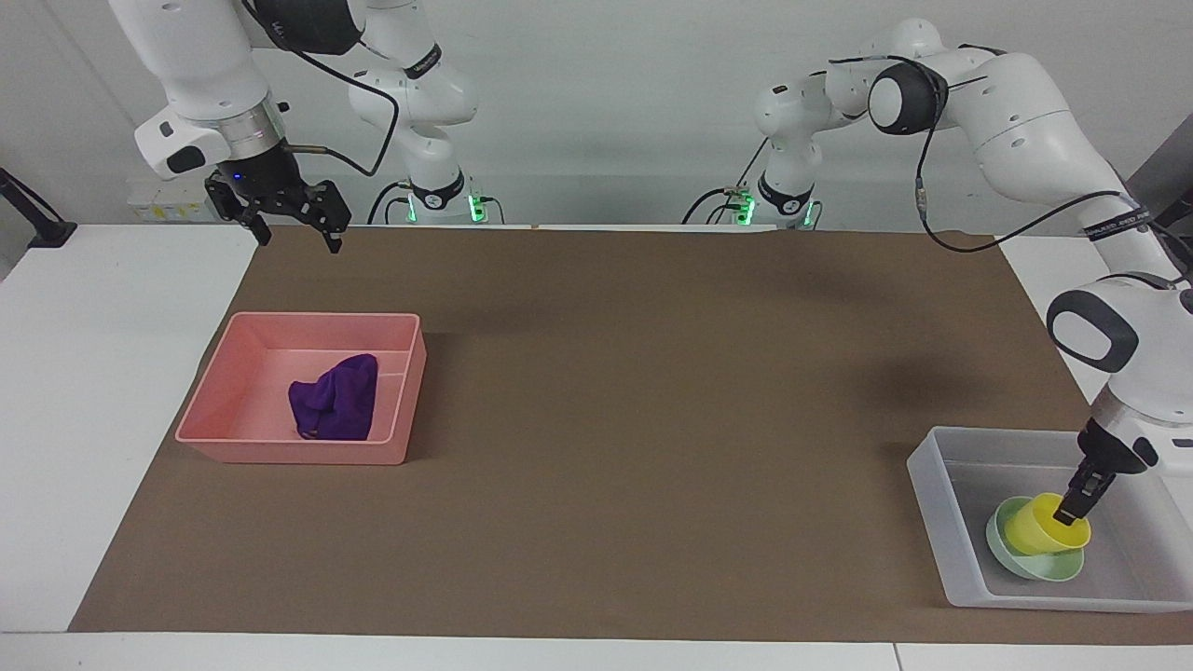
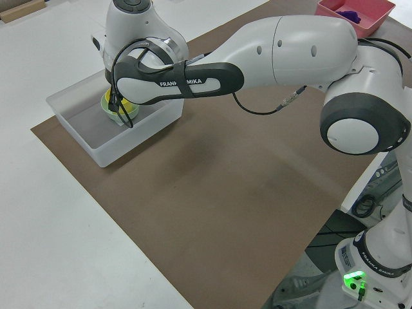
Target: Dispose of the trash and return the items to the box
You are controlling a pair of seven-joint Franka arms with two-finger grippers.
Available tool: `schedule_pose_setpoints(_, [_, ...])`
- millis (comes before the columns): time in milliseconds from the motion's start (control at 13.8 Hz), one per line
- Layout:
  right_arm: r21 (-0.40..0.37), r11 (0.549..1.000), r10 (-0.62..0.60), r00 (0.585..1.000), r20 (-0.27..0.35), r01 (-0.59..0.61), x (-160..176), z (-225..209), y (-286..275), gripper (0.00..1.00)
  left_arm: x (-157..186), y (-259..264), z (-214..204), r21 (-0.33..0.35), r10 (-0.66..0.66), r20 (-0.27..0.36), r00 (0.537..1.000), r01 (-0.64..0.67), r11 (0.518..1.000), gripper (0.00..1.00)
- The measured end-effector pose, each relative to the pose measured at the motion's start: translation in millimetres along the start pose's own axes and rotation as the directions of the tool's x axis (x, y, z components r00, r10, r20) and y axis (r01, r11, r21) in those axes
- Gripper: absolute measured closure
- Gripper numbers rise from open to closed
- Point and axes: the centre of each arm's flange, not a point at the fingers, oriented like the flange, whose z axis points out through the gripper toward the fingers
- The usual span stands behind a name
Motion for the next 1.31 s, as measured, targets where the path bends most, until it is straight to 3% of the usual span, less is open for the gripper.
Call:
schedule_pose_setpoints(145, [0.0,1.0,0.0,1.0,0.0,0.0,0.0,0.0,0.0,0.0,0.6,4.0,-4.6,-0.008,0.024,-0.012,1.0,-0.024,1.0,0.06])
schedule_pose_setpoints(218, [0.0,1.0,0.0,1.0,0.0,0.0,0.0,0.0,0.0,0.0,1.0,8.0,-11.3,-0.015,0.062,-0.02,0.998,-0.062,0.998,0.0])
schedule_pose_setpoints(508, [0.0,1.0,0.0,1.0,0.0,0.0,0.0,0.0,0.0,0.0,-10.8,20.1,-53.0,-0.023,0.252,-0.037,0.967,-0.253,0.967,0.0])
schedule_pose_setpoints(870, [0.0,1.0,0.0,1.0,0.0,0.0,0.0,0.0,0.0,0.0,-75.3,40.1,-113.2,-0.031,0.523,-0.017,0.852,-0.523,0.852,0.0])
schedule_pose_setpoints(1305, [0.0,1.0,0.0,1.0,0.0,0.0,0.0,-0.1,0.0,0.0,-149.3,77.8,-174.5,-0.068,0.664,0.061,0.746,-0.66,0.748,0.0])
